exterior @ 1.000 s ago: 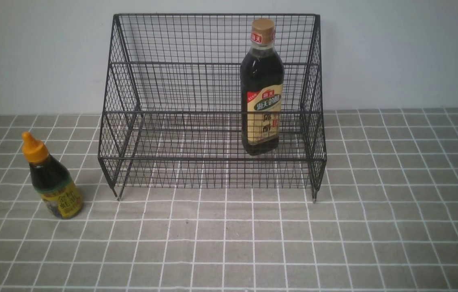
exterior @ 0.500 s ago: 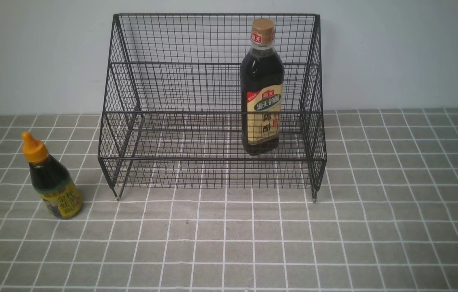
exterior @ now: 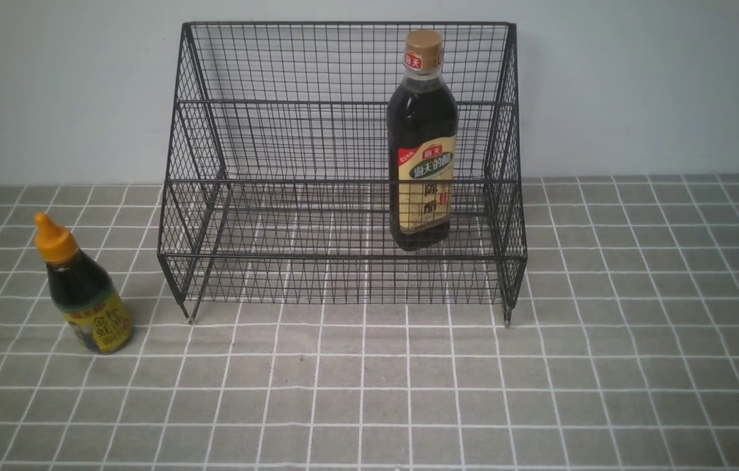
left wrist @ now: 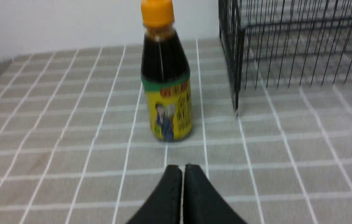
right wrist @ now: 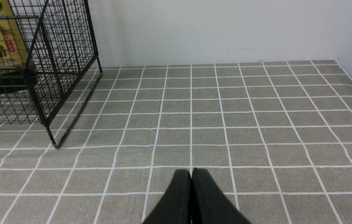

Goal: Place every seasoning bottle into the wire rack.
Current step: Use the left arm to grab the condiment bottle closest to it

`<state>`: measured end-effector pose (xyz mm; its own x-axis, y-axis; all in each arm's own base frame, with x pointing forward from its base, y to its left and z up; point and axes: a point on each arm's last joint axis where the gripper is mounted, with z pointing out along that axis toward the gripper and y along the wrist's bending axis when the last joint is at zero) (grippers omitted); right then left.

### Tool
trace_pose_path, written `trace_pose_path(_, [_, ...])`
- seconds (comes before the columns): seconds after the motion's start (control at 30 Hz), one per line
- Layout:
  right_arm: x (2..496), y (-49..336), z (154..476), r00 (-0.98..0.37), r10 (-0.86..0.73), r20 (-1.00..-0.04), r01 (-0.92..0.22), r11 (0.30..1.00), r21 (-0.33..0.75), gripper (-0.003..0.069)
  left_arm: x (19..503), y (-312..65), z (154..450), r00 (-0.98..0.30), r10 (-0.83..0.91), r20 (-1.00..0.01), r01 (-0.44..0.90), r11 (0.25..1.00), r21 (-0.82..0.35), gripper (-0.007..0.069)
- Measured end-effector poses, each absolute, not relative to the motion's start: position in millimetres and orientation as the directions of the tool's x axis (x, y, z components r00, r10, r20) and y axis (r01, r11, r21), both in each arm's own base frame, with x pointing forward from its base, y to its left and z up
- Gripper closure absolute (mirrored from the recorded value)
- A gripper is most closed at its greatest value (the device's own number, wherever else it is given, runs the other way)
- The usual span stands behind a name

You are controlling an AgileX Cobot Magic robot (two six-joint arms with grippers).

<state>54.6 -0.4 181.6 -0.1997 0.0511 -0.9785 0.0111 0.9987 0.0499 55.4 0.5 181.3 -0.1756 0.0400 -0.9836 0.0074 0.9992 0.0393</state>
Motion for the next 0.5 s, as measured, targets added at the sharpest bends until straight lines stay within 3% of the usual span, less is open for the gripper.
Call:
trace_pose_path(0.1, [55,0,182,-0.2,0.051,-0.979,0.011,0.999,0.05,0.0672,57,-1,196,-0.01,-0.034,-0.999,0.012,0.999,-0.034,0.0632])
trace_pose_path(0.13, [55,0,182,-0.2,0.051,-0.979,0.011,0.999,0.05,0.0672,57,-1,203,0.047,-0.046,-0.998,0.1,0.994,-0.041,0.0632])
trace_pose_path(0.17, [55,0,182,-0.2,0.051,-0.979,0.011,0.999,0.05,0.0672,56,-1,207,0.102,-0.055,-0.993,0.021,0.998,-0.053,0.0632])
trace_pose_path(0.2, [55,0,182,-0.2,0.051,-0.979,0.011,0.999,0.05,0.0672,55,-1,213,0.168,-0.059,-0.984,0.026,0.998,-0.056,0.0632])
trace_pose_path(0.5, [55,0,182,-0.2,0.051,-0.979,0.011,0.999,0.05,0.0672,50,-1,235,0.404,-0.063,-0.913,0.042,0.998,-0.051,0.0632])
